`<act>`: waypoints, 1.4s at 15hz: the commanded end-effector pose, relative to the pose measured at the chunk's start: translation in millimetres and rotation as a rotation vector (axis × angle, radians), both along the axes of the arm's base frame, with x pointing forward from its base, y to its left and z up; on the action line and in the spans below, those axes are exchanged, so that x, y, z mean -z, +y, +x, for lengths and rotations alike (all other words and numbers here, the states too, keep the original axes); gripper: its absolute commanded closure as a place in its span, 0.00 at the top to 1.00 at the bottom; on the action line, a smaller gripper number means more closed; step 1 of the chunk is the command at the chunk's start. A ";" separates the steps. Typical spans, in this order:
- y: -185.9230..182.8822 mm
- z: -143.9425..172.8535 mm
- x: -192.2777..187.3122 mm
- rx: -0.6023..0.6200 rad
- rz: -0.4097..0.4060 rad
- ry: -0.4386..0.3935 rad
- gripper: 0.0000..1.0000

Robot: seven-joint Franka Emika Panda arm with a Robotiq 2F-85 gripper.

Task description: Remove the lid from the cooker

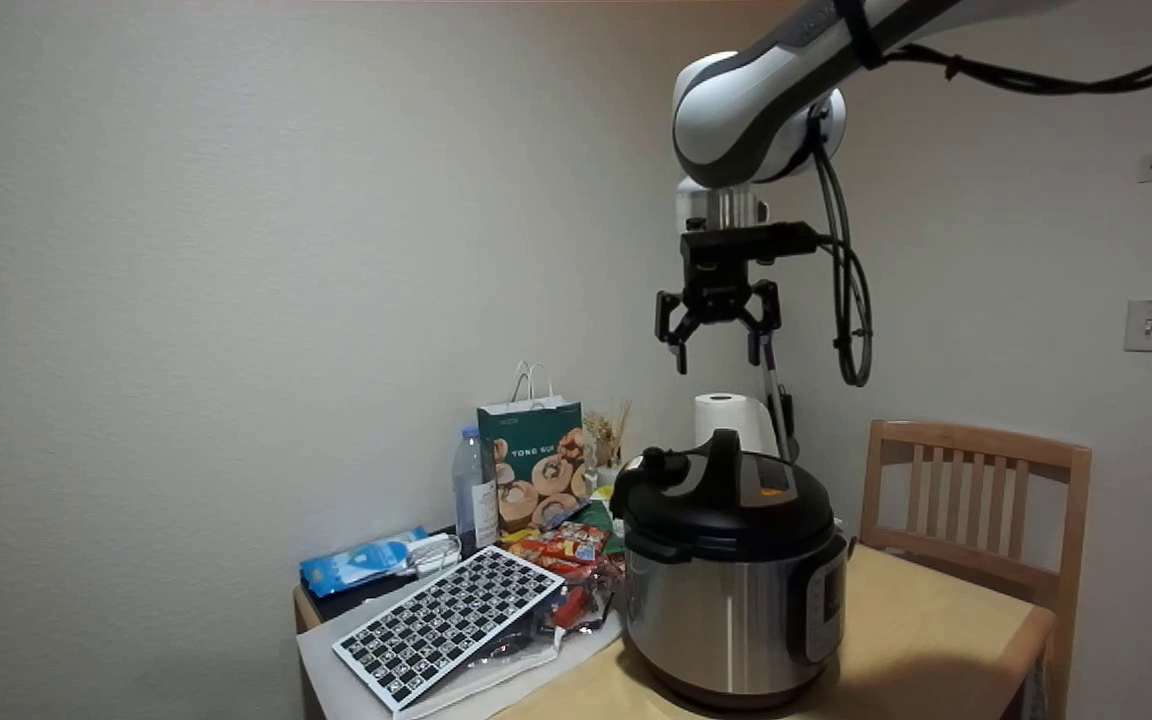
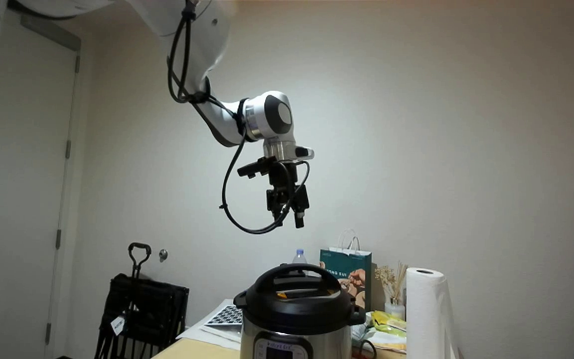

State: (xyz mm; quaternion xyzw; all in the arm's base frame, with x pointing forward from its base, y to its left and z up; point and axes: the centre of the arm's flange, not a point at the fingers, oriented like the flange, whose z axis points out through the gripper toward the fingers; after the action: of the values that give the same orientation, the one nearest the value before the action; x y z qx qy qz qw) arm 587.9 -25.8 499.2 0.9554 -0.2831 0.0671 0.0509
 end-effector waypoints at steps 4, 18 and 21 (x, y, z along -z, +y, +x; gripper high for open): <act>2.9 -10.6 -7.4 0.040 0.005 -0.020 1.00; 3.0 -11.0 -4.9 0.041 0.005 -0.018 1.00; -1.8 -2.0 8.8 0.071 0.006 0.005 1.00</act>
State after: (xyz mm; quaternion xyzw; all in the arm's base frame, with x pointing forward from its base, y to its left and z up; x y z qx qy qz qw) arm 577.3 -23.0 502.6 0.9489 -0.3034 0.0718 0.0479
